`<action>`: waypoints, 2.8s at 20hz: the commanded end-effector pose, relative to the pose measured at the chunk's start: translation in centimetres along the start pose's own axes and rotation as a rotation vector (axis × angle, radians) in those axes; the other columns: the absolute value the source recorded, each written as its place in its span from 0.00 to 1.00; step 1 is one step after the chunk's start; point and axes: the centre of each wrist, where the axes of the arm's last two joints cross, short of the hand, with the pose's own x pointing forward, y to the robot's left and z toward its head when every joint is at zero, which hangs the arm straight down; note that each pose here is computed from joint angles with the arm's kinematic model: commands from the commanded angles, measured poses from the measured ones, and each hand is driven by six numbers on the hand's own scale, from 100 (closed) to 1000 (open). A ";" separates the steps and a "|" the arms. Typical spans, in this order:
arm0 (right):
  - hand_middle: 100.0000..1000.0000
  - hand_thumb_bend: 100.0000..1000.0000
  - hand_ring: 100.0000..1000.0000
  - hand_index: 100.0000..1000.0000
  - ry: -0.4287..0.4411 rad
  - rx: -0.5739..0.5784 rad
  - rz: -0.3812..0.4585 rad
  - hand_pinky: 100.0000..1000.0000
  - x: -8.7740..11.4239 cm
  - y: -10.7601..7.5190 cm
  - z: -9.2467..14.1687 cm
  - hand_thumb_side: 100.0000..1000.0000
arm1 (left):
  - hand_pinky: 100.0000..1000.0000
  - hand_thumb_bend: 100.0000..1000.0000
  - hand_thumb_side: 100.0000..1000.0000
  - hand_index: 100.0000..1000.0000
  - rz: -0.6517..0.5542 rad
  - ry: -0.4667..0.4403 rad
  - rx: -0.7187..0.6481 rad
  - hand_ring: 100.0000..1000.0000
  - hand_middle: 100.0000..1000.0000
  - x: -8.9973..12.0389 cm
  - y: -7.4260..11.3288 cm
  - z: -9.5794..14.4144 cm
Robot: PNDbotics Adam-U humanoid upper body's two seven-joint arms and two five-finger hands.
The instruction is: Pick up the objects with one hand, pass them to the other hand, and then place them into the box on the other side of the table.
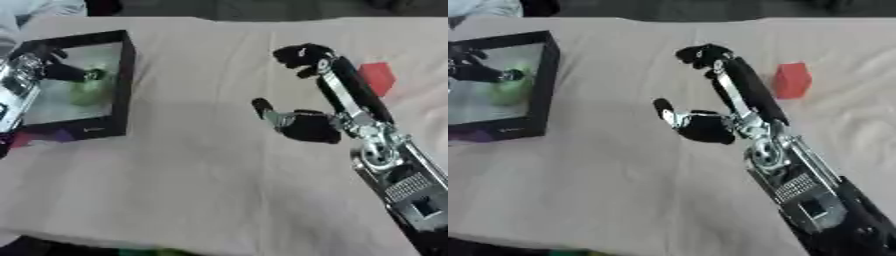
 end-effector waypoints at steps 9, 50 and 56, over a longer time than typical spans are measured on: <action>0.71 0.32 0.77 0.79 0.005 -0.049 -0.002 0.73 0.0 -2.5 -0.1 0.19 | 0.80 0.45 0.34 0.80 0.086 -0.173 0.133 0.73 0.70 0.7 3.0 1.5; 0.83 0.50 0.87 0.86 0.771 0.080 0.364 0.81 -16.3 -27.0 2.2 0.25 | 0.71 0.41 0.27 0.72 0.312 -0.620 0.282 0.65 0.62 3.8 3.6 8.3; 0.83 0.51 0.86 0.86 0.888 0.006 0.366 0.81 -18.2 -28.9 3.9 0.25 | 0.71 0.40 0.27 0.72 0.323 -0.631 0.295 0.64 0.61 4.0 3.8 8.5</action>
